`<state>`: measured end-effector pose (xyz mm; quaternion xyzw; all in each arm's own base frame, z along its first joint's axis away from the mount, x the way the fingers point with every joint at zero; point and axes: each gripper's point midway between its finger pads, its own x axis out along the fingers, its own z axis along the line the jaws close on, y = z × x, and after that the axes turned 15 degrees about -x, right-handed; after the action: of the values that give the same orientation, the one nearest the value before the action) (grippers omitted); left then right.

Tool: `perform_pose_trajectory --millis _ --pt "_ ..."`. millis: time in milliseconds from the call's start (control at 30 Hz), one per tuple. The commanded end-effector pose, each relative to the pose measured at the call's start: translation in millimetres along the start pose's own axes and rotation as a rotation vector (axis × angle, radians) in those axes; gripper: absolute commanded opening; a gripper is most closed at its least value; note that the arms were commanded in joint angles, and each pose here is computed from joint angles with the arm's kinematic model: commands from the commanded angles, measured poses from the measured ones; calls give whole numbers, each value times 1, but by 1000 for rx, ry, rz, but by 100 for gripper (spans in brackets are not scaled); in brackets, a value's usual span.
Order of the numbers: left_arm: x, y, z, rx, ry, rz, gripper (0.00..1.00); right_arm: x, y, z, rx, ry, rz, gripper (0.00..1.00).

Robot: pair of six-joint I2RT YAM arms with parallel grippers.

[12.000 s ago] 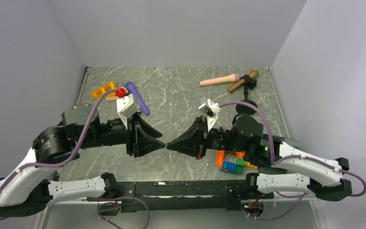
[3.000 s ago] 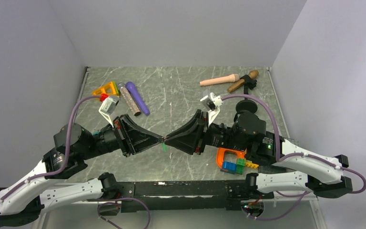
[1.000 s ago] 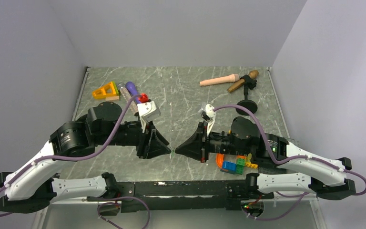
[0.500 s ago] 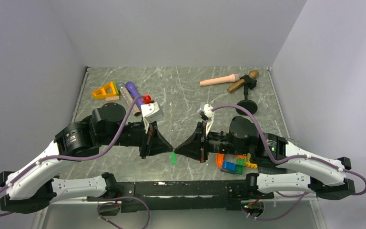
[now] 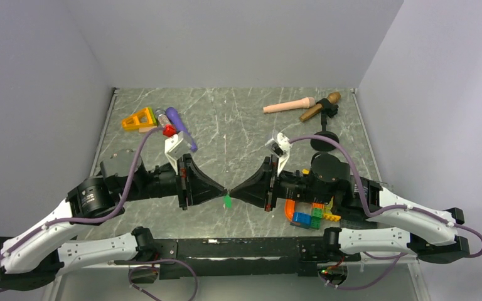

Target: Remove the keys from the keyring

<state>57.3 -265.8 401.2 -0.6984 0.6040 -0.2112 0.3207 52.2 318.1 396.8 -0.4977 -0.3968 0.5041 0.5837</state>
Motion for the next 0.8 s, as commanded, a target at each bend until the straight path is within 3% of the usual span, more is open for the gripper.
perform_pose_trajectory --millis 0,767 --pt "-1 -22 -13 -67 63 -134 0 -7 -42 7 -5 -22 -154 0" --pt "-7 -37 -26 -147 210 -298 0 0 -64 14 -19 -59 -250 0"
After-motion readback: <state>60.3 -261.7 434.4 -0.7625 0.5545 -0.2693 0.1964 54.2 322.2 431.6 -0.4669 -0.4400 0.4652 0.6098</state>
